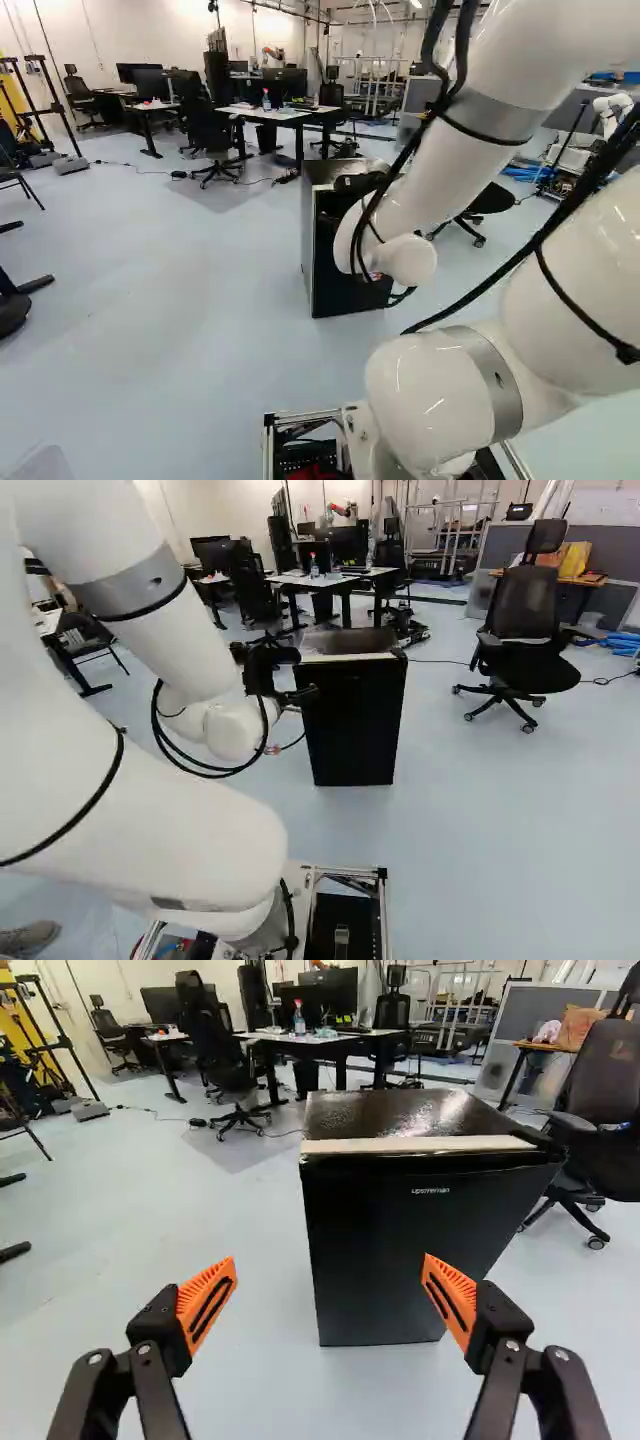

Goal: Grab a drink from the fridge

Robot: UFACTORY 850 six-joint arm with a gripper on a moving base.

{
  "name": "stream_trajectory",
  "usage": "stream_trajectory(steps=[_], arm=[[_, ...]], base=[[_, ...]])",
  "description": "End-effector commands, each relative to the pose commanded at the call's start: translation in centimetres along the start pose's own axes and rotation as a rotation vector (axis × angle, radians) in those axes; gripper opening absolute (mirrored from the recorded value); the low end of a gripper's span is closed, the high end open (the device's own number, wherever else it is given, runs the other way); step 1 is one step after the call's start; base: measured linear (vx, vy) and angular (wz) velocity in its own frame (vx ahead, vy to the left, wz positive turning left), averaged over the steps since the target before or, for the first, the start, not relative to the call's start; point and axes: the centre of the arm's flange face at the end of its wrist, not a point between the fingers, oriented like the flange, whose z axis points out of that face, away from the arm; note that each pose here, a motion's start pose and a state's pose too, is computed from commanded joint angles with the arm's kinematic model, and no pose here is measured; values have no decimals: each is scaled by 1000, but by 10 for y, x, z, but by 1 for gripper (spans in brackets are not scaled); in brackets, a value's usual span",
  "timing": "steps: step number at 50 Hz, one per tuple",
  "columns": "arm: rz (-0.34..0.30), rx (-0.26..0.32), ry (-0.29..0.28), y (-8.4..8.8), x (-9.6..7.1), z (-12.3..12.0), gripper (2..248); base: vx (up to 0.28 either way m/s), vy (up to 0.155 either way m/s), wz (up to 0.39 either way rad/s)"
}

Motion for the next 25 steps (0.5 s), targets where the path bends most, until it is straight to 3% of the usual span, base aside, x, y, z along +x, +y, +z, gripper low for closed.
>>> stream_trajectory(steps=[25], arm=[[42, -9, 52, -22, 20, 34, 247]], base=[[0, 0, 0]])
